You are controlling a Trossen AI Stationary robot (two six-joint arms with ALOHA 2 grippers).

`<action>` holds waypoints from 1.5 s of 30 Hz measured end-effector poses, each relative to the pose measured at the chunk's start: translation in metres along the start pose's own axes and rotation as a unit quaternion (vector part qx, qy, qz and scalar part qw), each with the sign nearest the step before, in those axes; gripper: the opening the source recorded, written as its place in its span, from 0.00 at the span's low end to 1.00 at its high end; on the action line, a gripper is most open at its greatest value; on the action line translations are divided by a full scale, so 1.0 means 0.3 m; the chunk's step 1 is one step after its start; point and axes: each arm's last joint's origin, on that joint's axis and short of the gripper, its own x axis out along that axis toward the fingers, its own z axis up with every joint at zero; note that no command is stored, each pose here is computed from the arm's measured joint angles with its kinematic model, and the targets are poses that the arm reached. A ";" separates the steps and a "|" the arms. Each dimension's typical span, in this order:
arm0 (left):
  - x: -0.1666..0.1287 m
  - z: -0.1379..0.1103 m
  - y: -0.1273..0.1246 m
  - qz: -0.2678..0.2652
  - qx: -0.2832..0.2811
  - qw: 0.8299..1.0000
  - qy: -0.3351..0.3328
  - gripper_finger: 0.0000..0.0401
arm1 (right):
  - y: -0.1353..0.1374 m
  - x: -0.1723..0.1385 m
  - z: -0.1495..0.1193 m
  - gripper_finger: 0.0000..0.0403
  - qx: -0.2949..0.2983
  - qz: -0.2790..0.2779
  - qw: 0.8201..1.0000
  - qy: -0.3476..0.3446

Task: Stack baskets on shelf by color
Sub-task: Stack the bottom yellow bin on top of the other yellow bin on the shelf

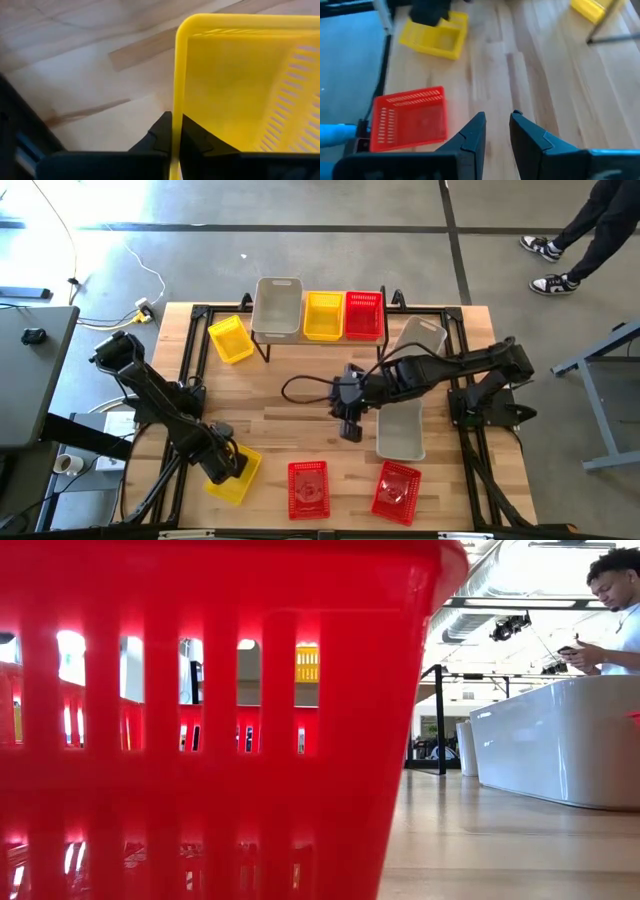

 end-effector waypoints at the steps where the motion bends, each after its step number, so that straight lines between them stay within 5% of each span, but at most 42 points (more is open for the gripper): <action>1: -0.009 0.001 -0.011 -0.009 -0.005 1.000 -0.003 0.01 | 0.009 -0.001 0.002 0.18 -0.011 0.005 1.000 -0.007; 7: -0.084 0.028 -0.086 -0.063 -0.024 0.997 -0.033 0.01 | 0.066 -0.003 0.016 0.18 -0.069 0.028 0.996 -0.049; 23: -0.380 0.200 -0.202 -0.093 -0.076 0.983 -0.140 0.00 | 0.201 0.086 -0.016 0.18 -0.216 0.058 0.973 -0.060; 34: -0.436 0.335 -0.239 -0.134 -0.129 0.970 -0.159 0.00 | 0.251 0.156 -0.020 0.21 -0.335 0.026 0.937 -0.090; 45: -0.437 0.434 -0.273 -0.164 -0.146 0.955 -0.198 0.00 | 0.203 0.211 -0.016 0.35 -0.357 -0.024 0.932 -0.066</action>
